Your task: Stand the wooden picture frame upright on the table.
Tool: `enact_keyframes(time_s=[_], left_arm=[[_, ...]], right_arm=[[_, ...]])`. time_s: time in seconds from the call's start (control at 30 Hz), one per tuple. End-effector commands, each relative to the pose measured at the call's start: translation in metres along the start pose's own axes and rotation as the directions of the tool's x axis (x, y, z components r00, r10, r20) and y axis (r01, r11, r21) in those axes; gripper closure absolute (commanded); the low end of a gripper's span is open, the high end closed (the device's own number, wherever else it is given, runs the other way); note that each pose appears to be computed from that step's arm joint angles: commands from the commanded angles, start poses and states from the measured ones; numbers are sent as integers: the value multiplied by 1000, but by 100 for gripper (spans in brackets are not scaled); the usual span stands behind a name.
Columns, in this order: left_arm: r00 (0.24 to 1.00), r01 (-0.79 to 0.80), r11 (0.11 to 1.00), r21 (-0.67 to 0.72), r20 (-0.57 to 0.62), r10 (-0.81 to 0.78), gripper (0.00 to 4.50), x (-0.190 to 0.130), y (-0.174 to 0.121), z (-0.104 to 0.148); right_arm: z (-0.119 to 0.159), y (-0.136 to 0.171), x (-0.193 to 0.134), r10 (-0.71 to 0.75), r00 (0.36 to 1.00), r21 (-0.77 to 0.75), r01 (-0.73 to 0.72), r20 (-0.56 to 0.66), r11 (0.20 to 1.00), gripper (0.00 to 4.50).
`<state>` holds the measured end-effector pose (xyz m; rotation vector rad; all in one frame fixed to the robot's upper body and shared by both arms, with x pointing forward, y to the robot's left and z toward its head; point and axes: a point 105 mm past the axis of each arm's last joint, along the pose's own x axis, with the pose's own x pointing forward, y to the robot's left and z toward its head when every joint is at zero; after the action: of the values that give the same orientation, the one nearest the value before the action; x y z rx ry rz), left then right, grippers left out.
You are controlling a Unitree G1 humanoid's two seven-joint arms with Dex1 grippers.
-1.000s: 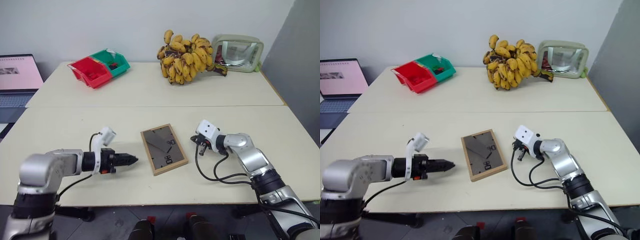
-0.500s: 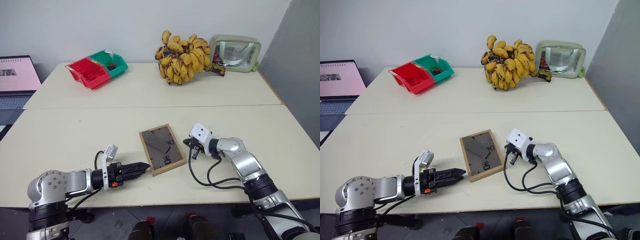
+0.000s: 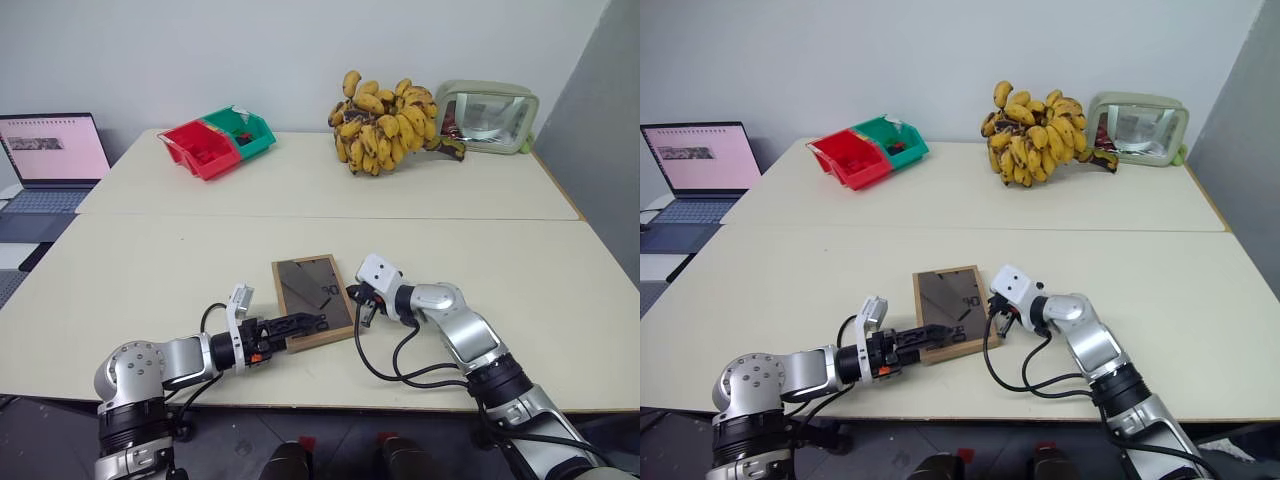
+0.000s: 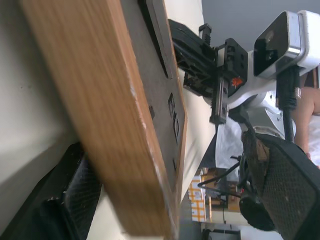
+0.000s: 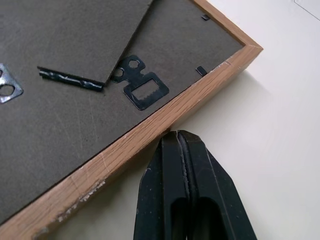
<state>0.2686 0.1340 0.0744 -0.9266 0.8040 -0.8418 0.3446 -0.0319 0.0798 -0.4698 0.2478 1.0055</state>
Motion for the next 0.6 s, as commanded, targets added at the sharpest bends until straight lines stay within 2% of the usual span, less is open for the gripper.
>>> enact_keyframes(time_s=[0.03,0.07,0.1,0.13,0.23,0.4,0.6], left_arm=[[994,-106,994,-39,-24,106,6,3,21,-10],[995,-102,994,-33,-18,102,6,3,20,-9],[995,-104,994,-29,-12,104,42,3,20,-8],[994,-111,993,-29,-3,111,53,2,20,-6],[995,-98,995,-27,25,99,125,0,18,-1],[996,-91,996,-18,21,91,214,-3,15,-3],[994,-35,999,5,100,35,318,-1,4,10]], right_arm=[[16,4,-1,-2,999,-7,2,49,1000,450],[15,5,-1,-2,999,-8,2,47,1000,450],[14,6,-1,-2,999,-8,2,44,1000,450],[12,6,-1,-2,999,-7,3,42,1000,450],[10,6,-2,-5,999,-8,5,34,1000,450],[9,1,-4,-16,999,-14,16,29,1000,450],[-2,-33,-34,-119,993,-25,119,-15,993,450]])
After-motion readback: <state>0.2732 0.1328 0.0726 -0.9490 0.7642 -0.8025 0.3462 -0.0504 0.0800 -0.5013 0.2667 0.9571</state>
